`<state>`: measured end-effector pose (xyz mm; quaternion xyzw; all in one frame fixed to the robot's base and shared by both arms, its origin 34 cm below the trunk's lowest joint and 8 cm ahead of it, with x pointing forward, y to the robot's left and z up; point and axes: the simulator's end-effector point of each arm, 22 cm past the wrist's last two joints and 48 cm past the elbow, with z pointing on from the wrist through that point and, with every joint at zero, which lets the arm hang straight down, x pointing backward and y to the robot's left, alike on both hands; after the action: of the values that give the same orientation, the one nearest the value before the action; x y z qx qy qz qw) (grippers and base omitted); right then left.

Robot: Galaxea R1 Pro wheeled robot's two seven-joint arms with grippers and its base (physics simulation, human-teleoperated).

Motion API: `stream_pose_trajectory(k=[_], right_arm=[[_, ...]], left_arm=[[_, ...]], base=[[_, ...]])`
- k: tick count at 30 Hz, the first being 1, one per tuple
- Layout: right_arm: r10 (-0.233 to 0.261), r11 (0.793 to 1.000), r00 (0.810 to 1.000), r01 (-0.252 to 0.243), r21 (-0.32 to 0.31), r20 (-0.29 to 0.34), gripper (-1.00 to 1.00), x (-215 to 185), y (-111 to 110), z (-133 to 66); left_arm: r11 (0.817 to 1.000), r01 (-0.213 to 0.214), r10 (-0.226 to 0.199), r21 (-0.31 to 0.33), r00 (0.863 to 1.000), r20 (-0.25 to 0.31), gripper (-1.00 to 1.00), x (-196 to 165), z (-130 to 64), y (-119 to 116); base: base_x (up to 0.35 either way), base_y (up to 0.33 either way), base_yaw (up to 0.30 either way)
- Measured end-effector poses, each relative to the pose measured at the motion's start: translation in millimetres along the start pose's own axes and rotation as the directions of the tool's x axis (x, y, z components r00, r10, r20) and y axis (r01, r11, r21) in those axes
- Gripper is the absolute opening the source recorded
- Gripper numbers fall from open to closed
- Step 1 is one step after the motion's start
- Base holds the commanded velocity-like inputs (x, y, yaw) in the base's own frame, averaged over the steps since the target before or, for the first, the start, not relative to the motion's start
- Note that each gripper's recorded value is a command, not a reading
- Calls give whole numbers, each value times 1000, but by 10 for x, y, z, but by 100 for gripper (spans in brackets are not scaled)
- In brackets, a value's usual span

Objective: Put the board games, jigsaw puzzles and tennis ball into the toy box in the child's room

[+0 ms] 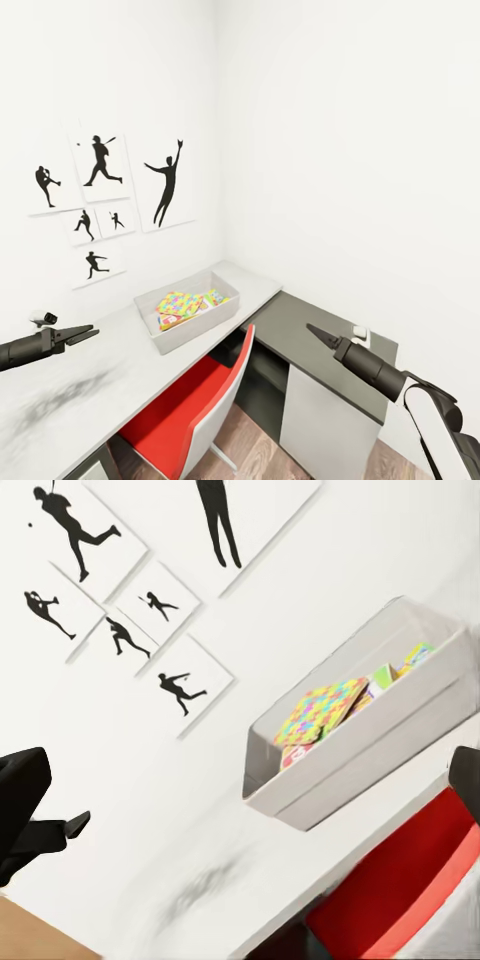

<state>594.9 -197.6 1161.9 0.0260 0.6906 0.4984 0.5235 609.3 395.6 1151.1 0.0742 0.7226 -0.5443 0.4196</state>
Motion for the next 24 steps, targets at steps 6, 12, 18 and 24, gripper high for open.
stream_pose_trajectory(k=[6,12,18,24], right_arm=[[0,1000,1000,0,1,0,100,0,-4,1],[1,1000,1000,-1,1,0,100,1,-5,1],[-1,1000,1000,1,-1,1,100,-5,6,-2],[-3,1000,1000,3,-2,3,100,-14,20,-5]], left_arm=[[1000,0,0,0,1000,1,100,-3,1,1],[1000,-1,1,0,1000,1,100,-4,1,0],[1000,-3,3,2,1000,2,100,-12,-3,-13],[1000,-6,6,4,1000,4,100,-21,-6,-31]], base=[[-154,35,-280],[-246,126,-280],[-264,147,-280],[-266,152,-279]])
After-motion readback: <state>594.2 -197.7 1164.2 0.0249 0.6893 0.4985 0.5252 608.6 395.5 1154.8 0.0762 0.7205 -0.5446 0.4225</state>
